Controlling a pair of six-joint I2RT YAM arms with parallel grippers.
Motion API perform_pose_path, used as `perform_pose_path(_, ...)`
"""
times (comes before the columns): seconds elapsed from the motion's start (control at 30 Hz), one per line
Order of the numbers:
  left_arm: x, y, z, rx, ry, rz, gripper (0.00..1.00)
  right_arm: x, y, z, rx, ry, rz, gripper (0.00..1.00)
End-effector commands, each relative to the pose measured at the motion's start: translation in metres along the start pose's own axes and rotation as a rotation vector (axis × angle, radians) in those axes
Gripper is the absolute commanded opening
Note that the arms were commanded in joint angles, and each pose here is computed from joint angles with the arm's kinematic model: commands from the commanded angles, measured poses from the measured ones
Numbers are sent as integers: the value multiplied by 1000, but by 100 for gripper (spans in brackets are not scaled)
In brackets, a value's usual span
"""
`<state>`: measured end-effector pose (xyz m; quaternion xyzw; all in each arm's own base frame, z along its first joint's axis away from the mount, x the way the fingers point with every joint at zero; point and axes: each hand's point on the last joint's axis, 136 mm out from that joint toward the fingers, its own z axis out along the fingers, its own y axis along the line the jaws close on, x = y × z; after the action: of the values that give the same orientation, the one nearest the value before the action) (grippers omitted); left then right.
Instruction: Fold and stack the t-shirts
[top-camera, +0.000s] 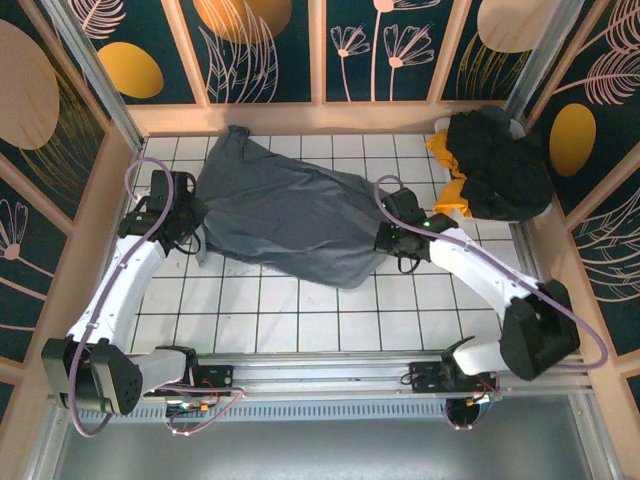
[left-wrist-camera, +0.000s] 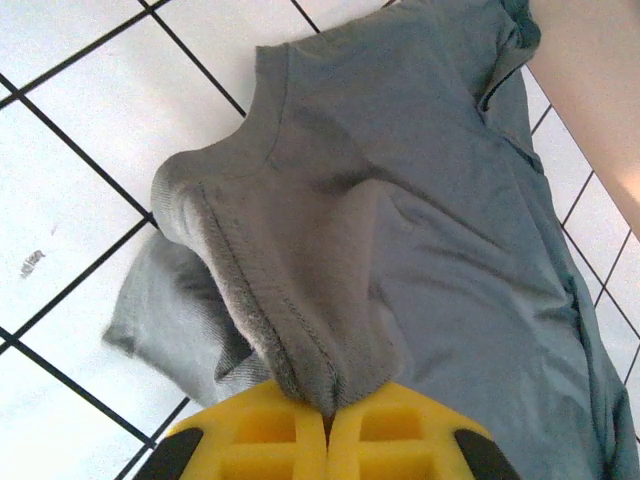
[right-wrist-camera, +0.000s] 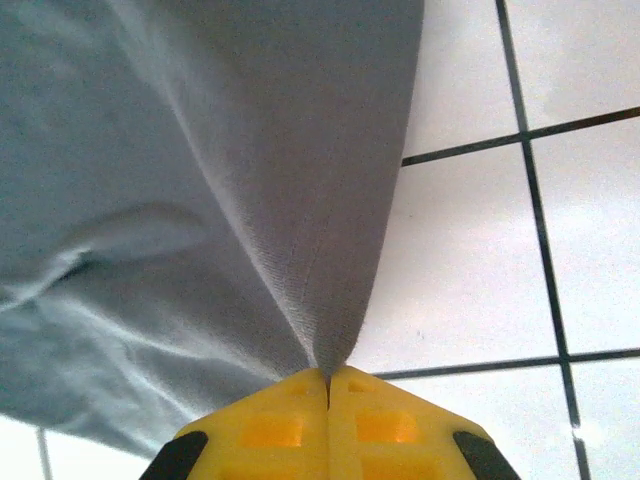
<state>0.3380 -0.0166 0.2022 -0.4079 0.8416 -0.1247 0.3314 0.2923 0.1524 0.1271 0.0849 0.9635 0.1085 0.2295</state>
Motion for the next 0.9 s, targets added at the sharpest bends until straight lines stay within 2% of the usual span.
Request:
perform_pose_path(0.0,-13,-6,-13,10,-44,16,0,7,-12,-34,40,20,0,0)
perform_pose_path(0.1,-13,-6,-10,4,-39,19,0,9,-12,-42,25,53,3,0)
perform_pose_path(0.23,-11,-4,-3,-9,-36,21,0,3,-8,-20,31,88,11,0)
perform_pose_path(0.47,-12,8,6,-65,-57,64,0,-27,-2,79,90,152,56,0)
perform_pose_path(0.53,-14,7,4,-63,-62,67,0,-29,0,98,104,171,63,0)
perform_pose_path(0.6,-15,5,2,-60,-63,74,0,-29,-5,102,137,171,80,16)
perform_pose_path(0.63,-16,4,1,-59,-65,75,0,-31,-10,98,159,151,90,28)
perform_pose_path(0.73,-15,4,1,-59,-60,82,0,-34,-26,67,205,45,124,51)
perform_pose_path(0.8,-12,5,3,-59,-50,82,0,-21,-38,47,229,6,127,59)
perform_pose_path(0.87,-10,6,5,-58,-39,80,0,7,-46,34,233,28,126,60)
